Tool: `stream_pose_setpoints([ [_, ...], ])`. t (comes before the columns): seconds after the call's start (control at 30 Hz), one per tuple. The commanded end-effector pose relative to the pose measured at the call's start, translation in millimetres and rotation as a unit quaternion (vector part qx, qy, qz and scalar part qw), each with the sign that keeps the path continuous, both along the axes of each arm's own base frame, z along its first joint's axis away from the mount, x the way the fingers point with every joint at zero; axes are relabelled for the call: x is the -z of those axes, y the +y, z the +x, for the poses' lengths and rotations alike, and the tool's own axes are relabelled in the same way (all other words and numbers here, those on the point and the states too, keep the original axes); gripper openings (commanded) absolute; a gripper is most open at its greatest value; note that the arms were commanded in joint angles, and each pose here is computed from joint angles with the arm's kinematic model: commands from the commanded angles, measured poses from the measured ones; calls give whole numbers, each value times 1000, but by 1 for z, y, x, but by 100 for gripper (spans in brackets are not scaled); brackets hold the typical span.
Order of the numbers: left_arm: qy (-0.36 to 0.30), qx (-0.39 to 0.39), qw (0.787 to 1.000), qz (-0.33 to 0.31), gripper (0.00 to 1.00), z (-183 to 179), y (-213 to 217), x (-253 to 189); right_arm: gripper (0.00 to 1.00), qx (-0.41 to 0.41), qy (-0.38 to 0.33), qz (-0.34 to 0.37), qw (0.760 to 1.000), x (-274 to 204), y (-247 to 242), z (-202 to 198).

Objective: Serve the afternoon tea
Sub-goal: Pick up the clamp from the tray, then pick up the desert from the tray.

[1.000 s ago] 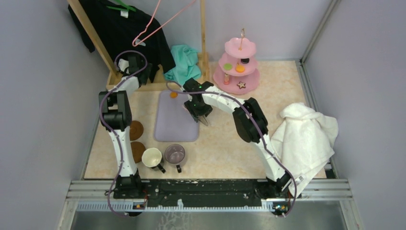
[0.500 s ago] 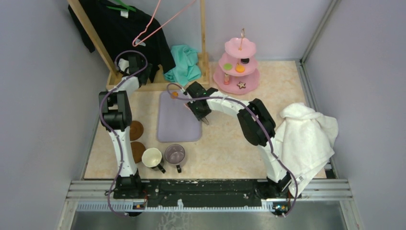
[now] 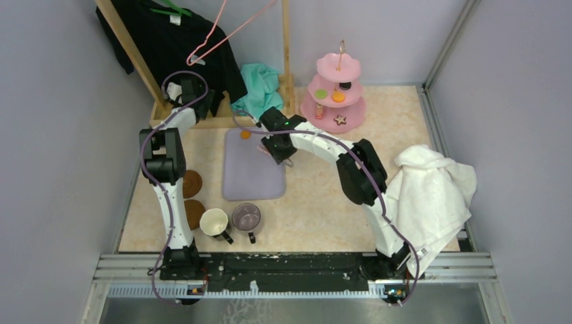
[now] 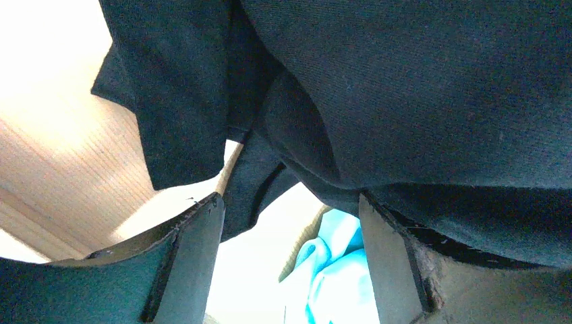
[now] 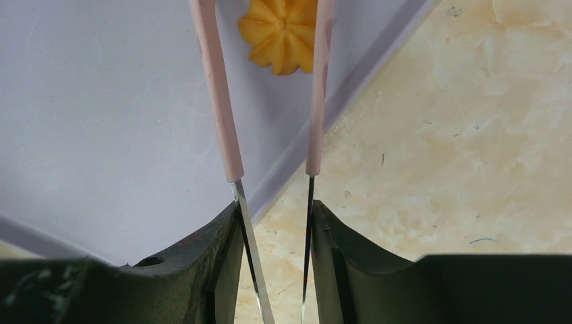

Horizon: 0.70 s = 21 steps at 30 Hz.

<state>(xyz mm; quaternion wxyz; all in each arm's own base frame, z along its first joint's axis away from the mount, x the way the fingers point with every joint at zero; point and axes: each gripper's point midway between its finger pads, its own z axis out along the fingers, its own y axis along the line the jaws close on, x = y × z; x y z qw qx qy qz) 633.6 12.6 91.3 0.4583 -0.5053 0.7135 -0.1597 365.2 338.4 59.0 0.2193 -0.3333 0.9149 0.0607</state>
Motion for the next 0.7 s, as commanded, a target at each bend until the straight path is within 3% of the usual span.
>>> stream_pose_setpoints([
  [0.0, -3, -2, 1000, 9, 79, 3, 4, -4, 39, 0, -9, -2, 1000, -16, 5, 5],
  [0.67, -1, 0, 1000, 10, 79, 4, 4, -2, 40, 13, 13, -27, 999, -15, -5, -2],
])
